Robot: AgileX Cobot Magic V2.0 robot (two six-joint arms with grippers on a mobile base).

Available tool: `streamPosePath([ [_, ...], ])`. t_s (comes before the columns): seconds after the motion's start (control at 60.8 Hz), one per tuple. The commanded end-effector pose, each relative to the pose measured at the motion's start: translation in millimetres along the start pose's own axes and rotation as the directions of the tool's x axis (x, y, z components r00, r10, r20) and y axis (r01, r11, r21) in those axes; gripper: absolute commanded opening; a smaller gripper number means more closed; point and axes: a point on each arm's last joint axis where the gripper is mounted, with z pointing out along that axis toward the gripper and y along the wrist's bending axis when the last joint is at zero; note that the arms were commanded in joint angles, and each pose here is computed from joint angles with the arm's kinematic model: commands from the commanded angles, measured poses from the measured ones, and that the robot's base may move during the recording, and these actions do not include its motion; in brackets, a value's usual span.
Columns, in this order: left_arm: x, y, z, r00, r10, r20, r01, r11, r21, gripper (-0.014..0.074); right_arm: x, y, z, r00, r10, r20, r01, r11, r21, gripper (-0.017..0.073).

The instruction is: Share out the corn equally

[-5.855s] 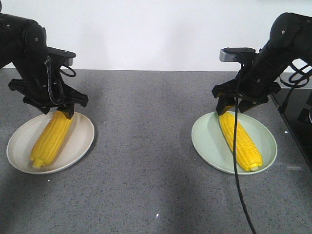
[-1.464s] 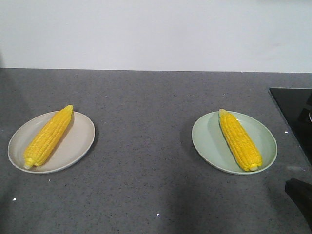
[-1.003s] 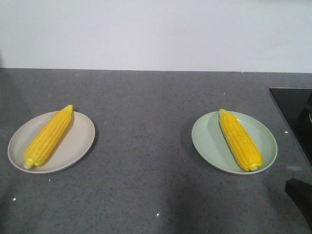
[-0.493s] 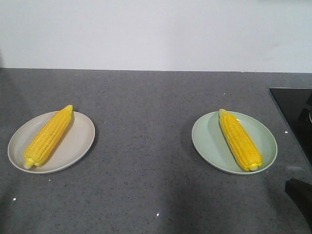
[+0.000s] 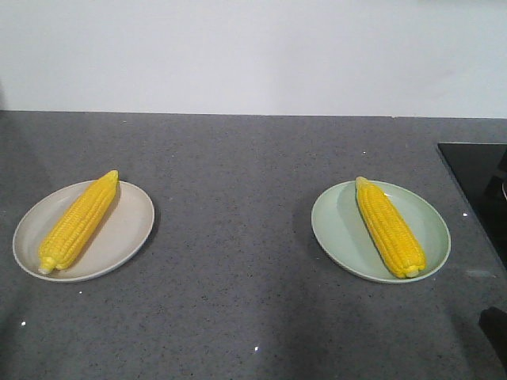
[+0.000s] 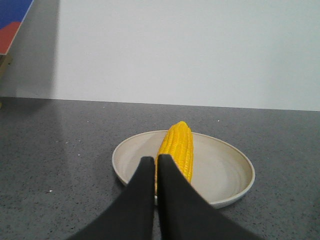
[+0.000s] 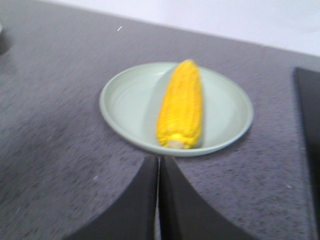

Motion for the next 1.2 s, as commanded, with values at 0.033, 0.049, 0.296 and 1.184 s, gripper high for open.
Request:
streamPosePath([
  [0.033, -14, -1.8, -2, 0.995, -0.007, 0.103, 0.006, 1.000, 0.013, -0.0006, -9, -9.3, -10, 0.984, 0.015, 0.175, -0.037, 0.992, 0.122, -0.0005],
  [0.049, -14, -1.8, -2, 0.995, -0.007, 0.103, 0.006, 1.000, 0.013, -0.0006, -7, -9.5, -11, 0.984, 0.015, 0.180, -0.039, 0.991, 0.128, -0.0005],
  [0.296, -14, -1.8, -2, 0.995, -0.007, 0.103, 0.006, 1.000, 0.013, -0.0006, 17, -10.4, -17, 0.956, 0.100, 0.277, -0.151, 0.974, 0.170, -0.0002],
  [1.184, -14, -1.8, -3, 0.995, -0.007, 0.104, 0.006, 1.000, 0.014, -0.0006, 21, -7.6, -13, 0.921, 0.059, 0.385, -0.131, 0.978, 0.164, -0.0002],
])
